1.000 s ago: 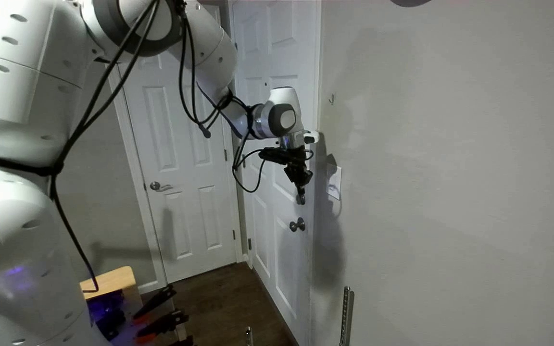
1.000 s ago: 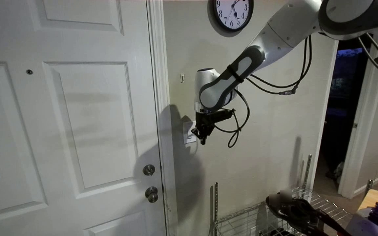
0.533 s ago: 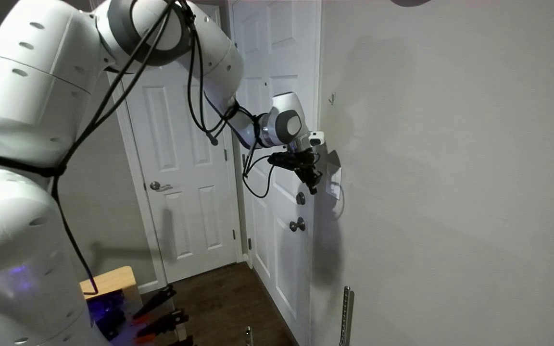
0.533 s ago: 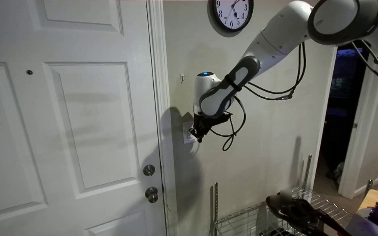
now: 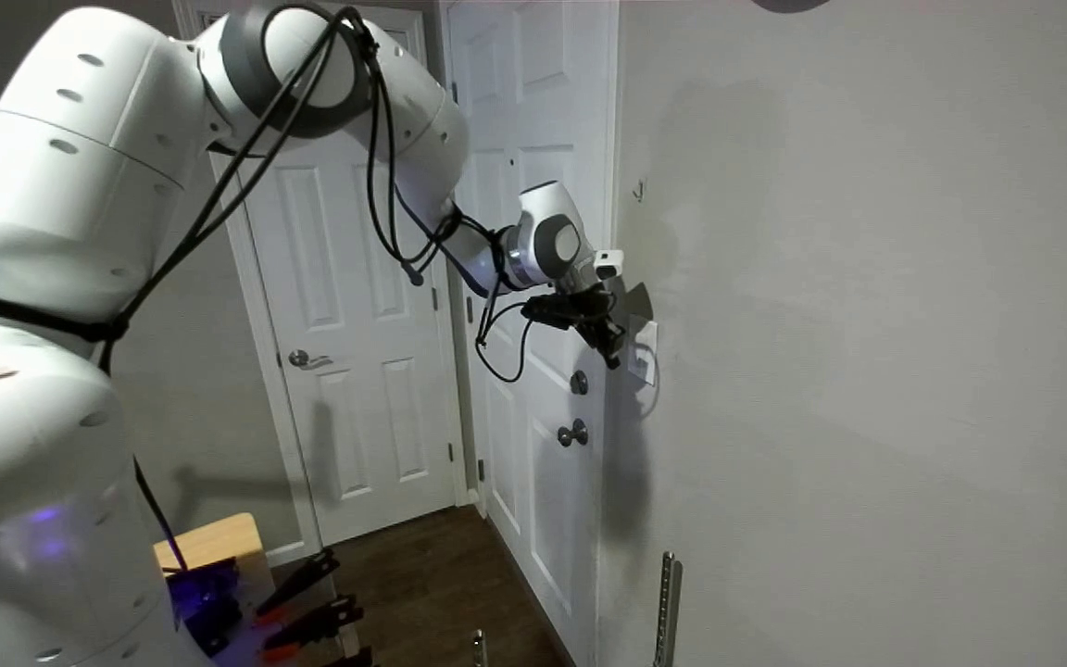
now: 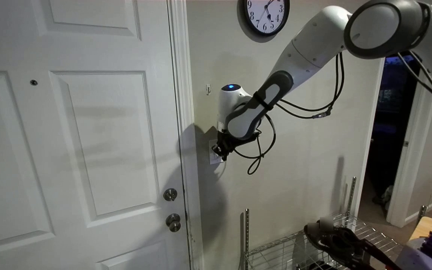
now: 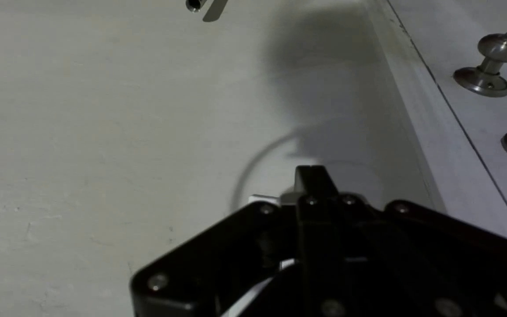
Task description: Turn off the light switch.
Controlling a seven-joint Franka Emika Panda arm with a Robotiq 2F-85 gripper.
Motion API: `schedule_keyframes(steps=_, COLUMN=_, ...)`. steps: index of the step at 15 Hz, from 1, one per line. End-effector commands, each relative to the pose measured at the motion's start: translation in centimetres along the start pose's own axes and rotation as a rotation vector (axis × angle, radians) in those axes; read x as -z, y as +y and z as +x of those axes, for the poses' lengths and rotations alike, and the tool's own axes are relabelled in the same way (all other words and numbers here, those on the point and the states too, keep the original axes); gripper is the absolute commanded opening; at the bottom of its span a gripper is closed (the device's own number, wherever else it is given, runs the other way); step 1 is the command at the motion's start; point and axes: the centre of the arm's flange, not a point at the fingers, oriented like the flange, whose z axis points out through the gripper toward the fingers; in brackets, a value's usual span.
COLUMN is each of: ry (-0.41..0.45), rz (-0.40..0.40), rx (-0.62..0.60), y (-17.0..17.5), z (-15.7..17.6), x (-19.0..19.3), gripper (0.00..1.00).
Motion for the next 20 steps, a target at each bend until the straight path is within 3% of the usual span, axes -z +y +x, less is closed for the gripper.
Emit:
schedule_keyframes(steps=1, ry=0.047, rz=-0.029, rx=-0.008, y=-0.7, z=1.2, x=-0.7, gripper=0.01)
schedule_keyframes(steps=15, ry=0.102, rz=-0.056, rx=-0.020, y=-1.1, z=3.5, x=-2.3, gripper=0.01)
schedule_keyframes(steps=20, ry=0.157, rz=-0.109, rx=-0.029, y=-1.7, z=2.9, x=-2.5, gripper=0.02)
